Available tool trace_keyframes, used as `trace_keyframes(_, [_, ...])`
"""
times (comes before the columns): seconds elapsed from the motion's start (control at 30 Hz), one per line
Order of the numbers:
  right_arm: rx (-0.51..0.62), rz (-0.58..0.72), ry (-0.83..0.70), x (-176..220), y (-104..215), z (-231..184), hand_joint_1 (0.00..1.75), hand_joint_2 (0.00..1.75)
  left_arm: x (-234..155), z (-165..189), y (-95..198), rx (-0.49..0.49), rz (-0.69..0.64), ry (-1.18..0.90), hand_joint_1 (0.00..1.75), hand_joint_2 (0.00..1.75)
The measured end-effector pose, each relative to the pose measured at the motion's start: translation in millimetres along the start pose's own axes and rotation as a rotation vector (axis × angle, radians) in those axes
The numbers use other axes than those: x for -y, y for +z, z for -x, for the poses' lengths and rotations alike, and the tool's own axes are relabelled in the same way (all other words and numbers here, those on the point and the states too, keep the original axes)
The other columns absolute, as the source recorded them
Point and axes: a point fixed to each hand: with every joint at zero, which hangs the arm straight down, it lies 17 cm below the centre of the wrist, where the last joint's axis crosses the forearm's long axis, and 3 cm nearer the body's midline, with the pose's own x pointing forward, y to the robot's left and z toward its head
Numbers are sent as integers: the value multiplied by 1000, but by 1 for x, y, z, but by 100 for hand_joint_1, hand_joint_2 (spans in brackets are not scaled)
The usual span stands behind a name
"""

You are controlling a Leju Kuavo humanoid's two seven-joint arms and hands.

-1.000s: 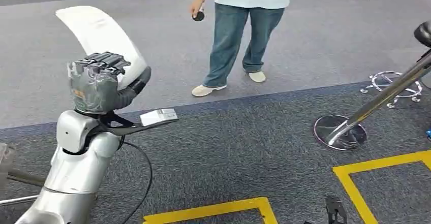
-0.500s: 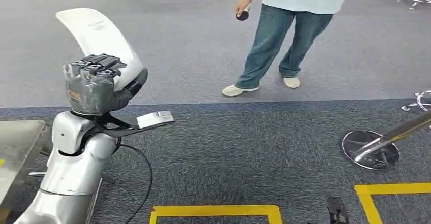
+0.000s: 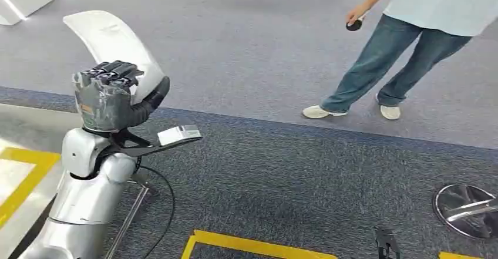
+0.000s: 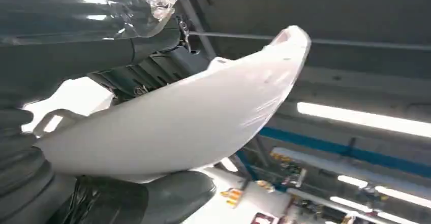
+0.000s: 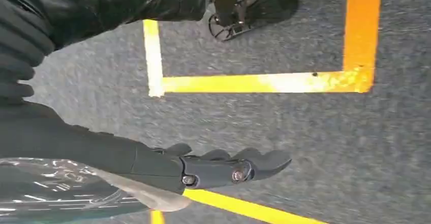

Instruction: Take the parts from the cabinet and place them on the table.

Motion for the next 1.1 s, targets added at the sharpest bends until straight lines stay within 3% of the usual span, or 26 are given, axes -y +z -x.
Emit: trace_keyframes(1.1, [-24,-3,-5,0,0,9,0,175,1,2,0,0,4,-11,175,175])
